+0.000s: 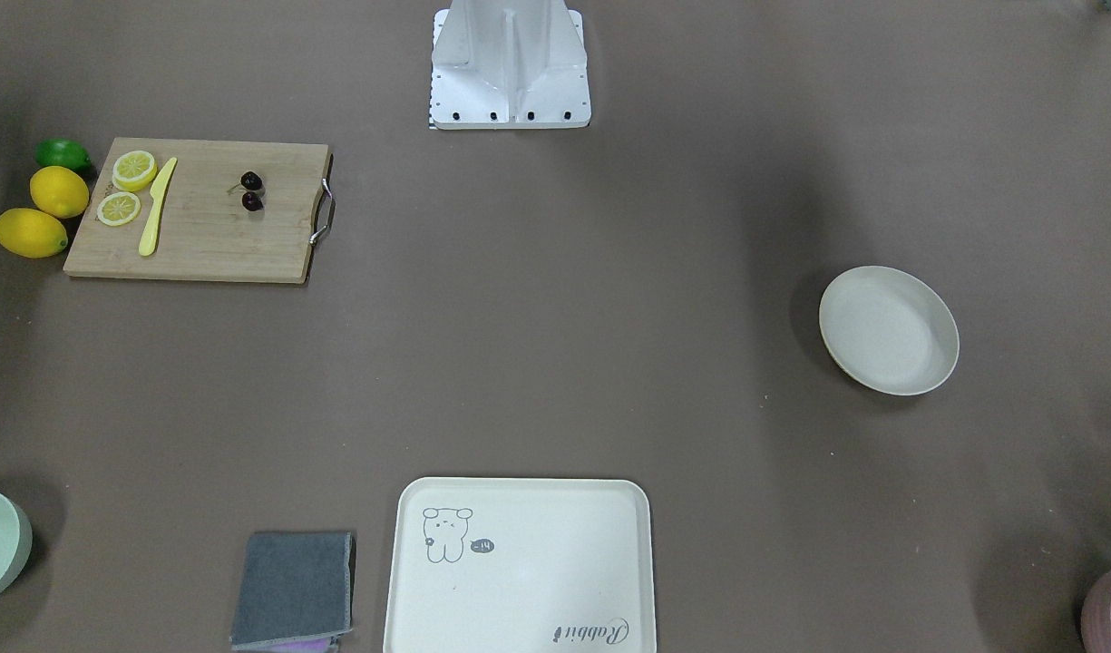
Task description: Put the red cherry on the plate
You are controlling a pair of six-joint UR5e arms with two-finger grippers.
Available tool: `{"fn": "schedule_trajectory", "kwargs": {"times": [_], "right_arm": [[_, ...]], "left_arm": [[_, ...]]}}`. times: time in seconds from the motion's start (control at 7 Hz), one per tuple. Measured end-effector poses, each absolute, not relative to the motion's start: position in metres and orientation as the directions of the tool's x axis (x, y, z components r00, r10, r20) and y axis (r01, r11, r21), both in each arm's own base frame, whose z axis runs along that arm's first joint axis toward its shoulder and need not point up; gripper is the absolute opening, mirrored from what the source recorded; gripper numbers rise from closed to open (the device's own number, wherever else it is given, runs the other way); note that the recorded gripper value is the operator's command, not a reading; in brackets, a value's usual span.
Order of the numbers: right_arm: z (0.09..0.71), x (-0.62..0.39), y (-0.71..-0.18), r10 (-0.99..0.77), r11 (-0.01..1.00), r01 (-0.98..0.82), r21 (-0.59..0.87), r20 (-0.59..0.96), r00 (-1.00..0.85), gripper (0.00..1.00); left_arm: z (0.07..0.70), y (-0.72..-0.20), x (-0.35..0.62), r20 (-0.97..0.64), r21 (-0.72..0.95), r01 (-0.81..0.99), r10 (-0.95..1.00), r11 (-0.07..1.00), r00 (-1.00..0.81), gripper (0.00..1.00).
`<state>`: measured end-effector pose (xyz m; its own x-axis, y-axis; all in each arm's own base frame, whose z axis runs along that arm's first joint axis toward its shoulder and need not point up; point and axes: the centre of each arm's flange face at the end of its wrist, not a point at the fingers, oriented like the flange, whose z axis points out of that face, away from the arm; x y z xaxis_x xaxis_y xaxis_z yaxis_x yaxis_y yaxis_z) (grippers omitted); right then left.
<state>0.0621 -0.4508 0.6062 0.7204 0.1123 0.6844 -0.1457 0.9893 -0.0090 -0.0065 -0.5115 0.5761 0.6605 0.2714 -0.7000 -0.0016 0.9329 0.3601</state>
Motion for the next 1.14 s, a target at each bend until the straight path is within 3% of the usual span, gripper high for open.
{"fn": "schedule_trajectory", "kwargs": {"times": [0.43,0.86,1.0,1.14], "right_arm": [[0.605,0.063,-0.452,0.113,0.989,-0.149,-0.006,0.684,0.721,1.00],[0.605,0.063,-0.452,0.114,0.989,-0.150,-0.007,0.684,0.721,1.00],[0.605,0.063,-0.452,0.114,0.989,-0.149,-0.007,0.684,0.721,1.00],[0.605,0.063,-0.452,0.114,0.989,-0.149,-0.007,0.684,0.721,1.00]], "left_arm": [[0.575,-0.510,0.095,-0.785,0.298,0.075,0.199,0.952,0.587,0.98],[0.639,-0.489,0.174,-0.781,0.324,0.049,0.237,0.945,0.578,0.97],[0.649,-0.484,0.184,-0.779,0.329,0.035,0.250,0.944,0.575,0.92],[0.651,-0.482,0.189,-0.779,0.334,0.028,0.259,0.942,0.570,0.80]]}}
